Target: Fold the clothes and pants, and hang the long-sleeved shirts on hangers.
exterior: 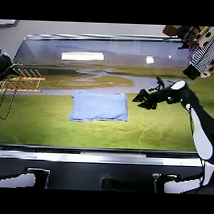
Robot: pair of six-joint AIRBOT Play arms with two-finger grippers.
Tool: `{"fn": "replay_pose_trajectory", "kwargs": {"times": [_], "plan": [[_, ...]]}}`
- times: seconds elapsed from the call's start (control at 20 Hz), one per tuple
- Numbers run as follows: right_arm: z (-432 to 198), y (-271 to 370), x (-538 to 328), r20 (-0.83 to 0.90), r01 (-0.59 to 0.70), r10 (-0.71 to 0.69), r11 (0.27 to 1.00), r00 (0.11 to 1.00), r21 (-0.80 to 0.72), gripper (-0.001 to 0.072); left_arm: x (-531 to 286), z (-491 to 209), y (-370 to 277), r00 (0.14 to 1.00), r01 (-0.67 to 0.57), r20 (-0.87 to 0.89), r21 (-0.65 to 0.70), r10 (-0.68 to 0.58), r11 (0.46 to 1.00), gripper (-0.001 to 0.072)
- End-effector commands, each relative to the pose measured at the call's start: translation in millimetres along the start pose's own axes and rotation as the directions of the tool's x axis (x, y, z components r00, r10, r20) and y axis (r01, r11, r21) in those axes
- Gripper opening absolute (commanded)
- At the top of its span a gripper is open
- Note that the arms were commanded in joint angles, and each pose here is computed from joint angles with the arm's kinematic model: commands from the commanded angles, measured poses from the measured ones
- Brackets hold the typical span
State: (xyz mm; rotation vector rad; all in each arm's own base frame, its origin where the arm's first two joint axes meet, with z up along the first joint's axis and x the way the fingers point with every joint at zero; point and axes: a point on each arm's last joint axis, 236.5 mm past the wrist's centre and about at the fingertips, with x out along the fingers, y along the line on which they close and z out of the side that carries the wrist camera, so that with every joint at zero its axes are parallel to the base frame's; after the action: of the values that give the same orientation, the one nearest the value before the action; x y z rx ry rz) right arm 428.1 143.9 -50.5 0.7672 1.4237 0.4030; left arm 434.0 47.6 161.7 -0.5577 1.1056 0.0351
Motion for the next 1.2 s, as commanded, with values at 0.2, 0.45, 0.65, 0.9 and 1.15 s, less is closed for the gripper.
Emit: {"fn": "replay_pose_trajectory", "kwargs": {"times": [0.2,0.45,0.65,0.9,1.15], "plan": [[-3,5,44,-0.01,-0.039,0.039,0.999,0.999,-0.017,0.0481,0,0,0,1.0,0.0,0.0,0.002,0.0,1.0,0.0016],[-14,8,66,-0.045,-0.028,0.027,0.999,0.999,-0.026,0.0481,0,0,0,1.0,0.0,-0.001,0.002,0.0,1.0,0.0015],[-13,14,73,-0.026,-0.028,0.027,0.999,0.999,-0.035,0.03,0,0,0,1.0,0.0,-0.001,0.002,0.0,1.0,0.0015],[2,44,54,0.032,-0.095,0.096,0.995,0.995,-0.042,0.003,0,0,0,1.0,0.0,0.0,0.003,0.0,1.0,0.0015],[59,79,-25,0.196,-0.165,0.165,0.986,0.967,-0.018,0.0029,0,0,0,1.0,0.0,-0.001,0.003,0.0,1.0,0.0015]]}}
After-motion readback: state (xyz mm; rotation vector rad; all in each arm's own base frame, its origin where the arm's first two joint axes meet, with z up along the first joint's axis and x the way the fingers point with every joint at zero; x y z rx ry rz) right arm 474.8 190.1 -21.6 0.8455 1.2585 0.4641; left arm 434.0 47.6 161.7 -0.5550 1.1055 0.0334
